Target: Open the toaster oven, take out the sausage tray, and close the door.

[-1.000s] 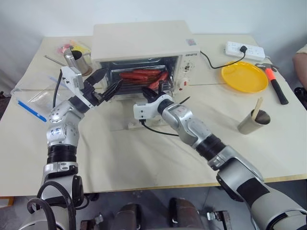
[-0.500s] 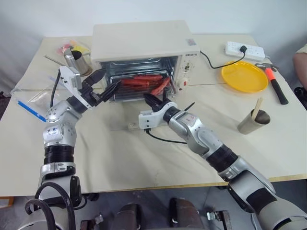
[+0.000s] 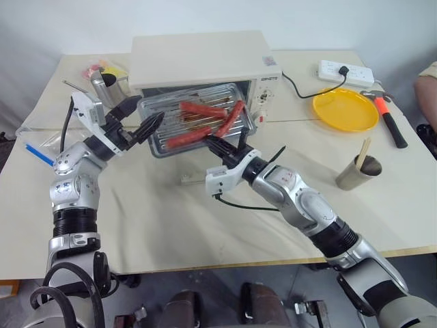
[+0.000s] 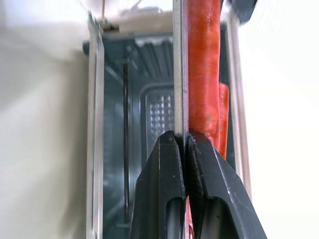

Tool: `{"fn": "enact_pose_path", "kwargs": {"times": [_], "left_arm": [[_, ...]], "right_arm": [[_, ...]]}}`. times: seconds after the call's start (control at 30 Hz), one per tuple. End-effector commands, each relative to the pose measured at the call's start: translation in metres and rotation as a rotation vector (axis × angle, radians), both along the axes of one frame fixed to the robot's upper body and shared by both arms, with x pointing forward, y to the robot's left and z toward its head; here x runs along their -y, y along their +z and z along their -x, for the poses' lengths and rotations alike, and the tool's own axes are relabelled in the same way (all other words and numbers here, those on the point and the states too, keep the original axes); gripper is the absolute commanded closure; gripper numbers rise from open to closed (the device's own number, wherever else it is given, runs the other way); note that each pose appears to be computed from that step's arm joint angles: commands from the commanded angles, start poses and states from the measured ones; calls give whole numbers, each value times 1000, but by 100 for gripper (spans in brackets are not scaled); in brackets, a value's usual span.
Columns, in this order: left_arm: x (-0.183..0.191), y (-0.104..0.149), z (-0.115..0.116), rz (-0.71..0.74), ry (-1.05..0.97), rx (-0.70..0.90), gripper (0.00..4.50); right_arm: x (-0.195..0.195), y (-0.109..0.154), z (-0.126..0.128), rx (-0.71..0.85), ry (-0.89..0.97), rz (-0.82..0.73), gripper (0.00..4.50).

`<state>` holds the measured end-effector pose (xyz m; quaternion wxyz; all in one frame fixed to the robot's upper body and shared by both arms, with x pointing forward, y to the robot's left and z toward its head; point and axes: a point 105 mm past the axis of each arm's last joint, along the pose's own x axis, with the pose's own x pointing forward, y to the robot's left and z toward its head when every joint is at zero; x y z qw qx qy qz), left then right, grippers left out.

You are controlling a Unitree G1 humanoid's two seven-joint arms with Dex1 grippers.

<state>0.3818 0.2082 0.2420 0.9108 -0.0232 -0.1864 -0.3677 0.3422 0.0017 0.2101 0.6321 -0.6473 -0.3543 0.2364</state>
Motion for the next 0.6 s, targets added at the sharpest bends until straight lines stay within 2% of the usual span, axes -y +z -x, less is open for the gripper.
{"fn": "enact_pose_path", "kwargs": {"times": [0.03, 0.43, 0.53, 0.6], "left_arm": [[-10, 11, 6, 11, 25, 36, 0], [-16, -2, 15, 57, 38, -52, 0], [-17, -3, 24, 84, 26, -78, 0], [-23, -4, 33, 154, 47, -141, 0]], "right_arm": [[1, 21, 12, 36, 41, -46, 448], [9, 11, 27, -64, 101, 27, 448], [12, 10, 30, -73, 110, 44, 448], [17, 9, 35, -66, 123, 66, 448]]}}
